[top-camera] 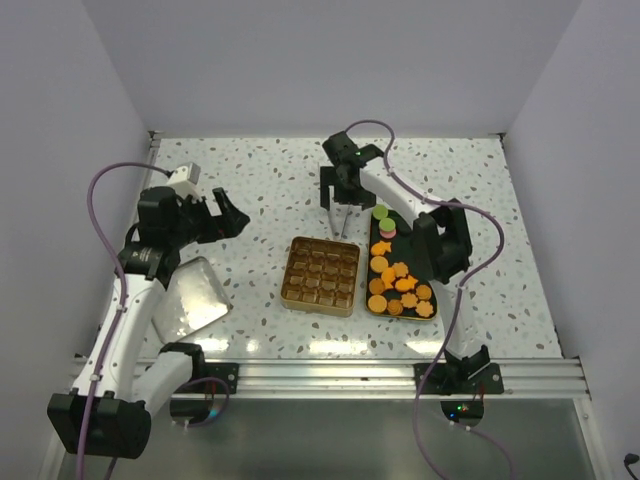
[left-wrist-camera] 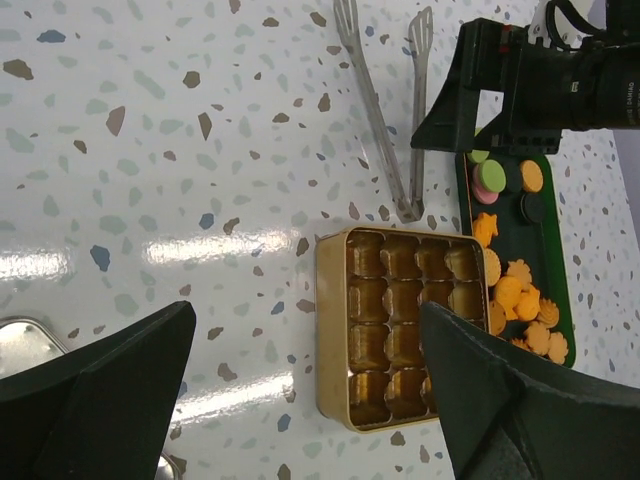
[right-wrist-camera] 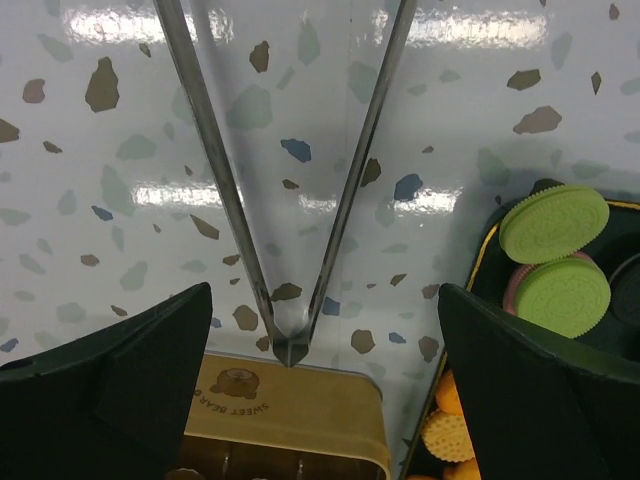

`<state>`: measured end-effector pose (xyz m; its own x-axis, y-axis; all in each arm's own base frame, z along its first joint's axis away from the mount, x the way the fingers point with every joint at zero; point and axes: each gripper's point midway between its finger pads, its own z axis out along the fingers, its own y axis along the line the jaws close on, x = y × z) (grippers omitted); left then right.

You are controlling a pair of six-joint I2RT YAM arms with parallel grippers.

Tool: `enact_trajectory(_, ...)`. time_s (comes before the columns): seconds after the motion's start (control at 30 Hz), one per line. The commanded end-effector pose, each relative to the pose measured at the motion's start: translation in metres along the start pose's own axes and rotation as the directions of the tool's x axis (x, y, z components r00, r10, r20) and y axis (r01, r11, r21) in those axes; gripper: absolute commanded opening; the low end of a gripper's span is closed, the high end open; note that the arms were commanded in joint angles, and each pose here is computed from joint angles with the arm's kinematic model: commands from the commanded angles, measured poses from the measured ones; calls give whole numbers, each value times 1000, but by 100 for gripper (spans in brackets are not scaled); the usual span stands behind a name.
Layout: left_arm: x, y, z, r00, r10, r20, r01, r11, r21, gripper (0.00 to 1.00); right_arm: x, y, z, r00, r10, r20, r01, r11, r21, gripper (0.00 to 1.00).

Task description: Pack the cookies

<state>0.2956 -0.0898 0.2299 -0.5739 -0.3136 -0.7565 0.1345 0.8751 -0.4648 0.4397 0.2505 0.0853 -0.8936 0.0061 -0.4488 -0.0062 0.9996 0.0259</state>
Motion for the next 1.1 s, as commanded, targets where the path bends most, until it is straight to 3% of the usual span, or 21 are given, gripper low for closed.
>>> enact_trajectory(0.0,11,7,-3,999,18,-28,-19,999,-26,100,2,7,-13,1000,25,-2,-25,1000,2,99)
enact_trajectory(0.13,12,8,-3,999,17,-35,-18,999,-29,100,7,19,-3,999,51,-15,-52,997,-50,99)
enact_trajectory(0.57,15,13,5,998,20,-57,-22,999,-36,100,10,26,25,997,66,-46,-68,997,-28,99)
enact_trajectory(1.07,23,19,13,996,15,-91,-19,998,-52,100,-3,16,69,995,99,18,-100,991,93,97)
